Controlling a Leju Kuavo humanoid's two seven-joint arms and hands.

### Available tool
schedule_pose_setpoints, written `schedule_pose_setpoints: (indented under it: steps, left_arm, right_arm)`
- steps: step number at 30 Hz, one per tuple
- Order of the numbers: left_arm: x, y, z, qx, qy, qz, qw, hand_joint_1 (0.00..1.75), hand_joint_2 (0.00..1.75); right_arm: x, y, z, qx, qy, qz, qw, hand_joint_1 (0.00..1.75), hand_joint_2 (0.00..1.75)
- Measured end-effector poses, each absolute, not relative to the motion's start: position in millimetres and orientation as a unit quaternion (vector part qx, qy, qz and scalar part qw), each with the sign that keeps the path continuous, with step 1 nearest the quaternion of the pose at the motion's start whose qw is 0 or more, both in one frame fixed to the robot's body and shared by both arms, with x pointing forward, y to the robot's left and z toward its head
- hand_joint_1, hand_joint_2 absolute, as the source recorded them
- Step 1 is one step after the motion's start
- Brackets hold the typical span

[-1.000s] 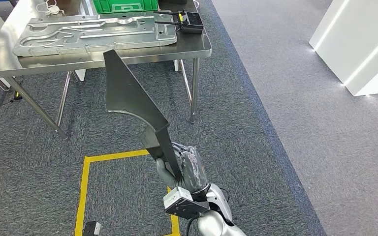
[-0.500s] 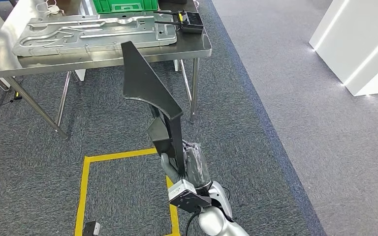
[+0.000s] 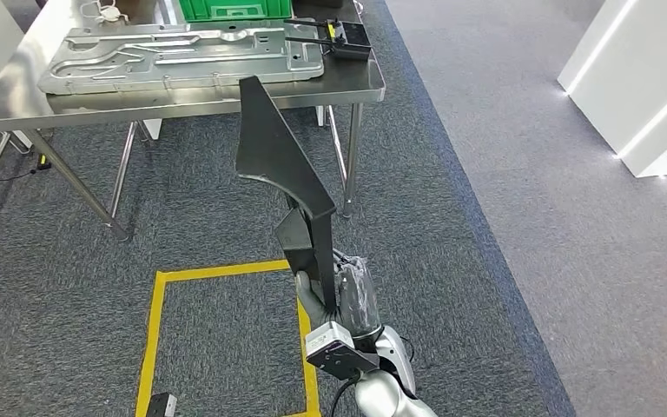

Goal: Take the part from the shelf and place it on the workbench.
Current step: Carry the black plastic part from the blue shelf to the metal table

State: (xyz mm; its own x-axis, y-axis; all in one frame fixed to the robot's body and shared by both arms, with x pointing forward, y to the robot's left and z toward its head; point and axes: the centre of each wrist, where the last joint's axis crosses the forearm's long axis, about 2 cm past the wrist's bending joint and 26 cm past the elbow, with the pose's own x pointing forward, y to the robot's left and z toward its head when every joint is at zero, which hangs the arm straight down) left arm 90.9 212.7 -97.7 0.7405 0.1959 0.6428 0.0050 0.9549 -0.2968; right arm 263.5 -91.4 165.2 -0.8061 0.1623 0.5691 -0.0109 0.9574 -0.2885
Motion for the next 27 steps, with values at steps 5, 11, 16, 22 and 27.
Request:
schedule_pose_setpoints:
  steps: [5,11,16,22,27]
  left_arm:
    - [91.5,212.7,-97.6,-0.141,-0.358,0.052,0.922,0.0,1.75]
    - [91.2,212.8,-97.7,-0.141,-0.357,0.052,0.922,0.0,1.75]
    - [90.1,212.7,-97.9,-0.141,-0.355,0.052,0.923,0.0,1.75]
    - [91.4,212.4,-97.6,-0.142,-0.356,0.052,0.922,0.0,1.75]
    - [93.5,211.7,-97.0,-0.143,-0.356,0.048,0.922,0.0,1.75]
  right_arm:
    - [263.3,-91.6,165.2,-0.042,-0.94,0.14,0.309,1.75,1.75]
    - [263.1,-91.1,167.1,-0.045,-0.941,0.139,0.305,1.75,1.75]
    - [262.9,-91.2,166.9,-0.047,-0.941,0.139,0.304,1.75,1.75]
    - [263.3,-91.3,167.9,-0.048,-0.942,0.139,0.303,1.75,1.75]
    - [261.9,-93.1,166.6,-0.056,-0.942,0.144,0.298,1.75,1.75]
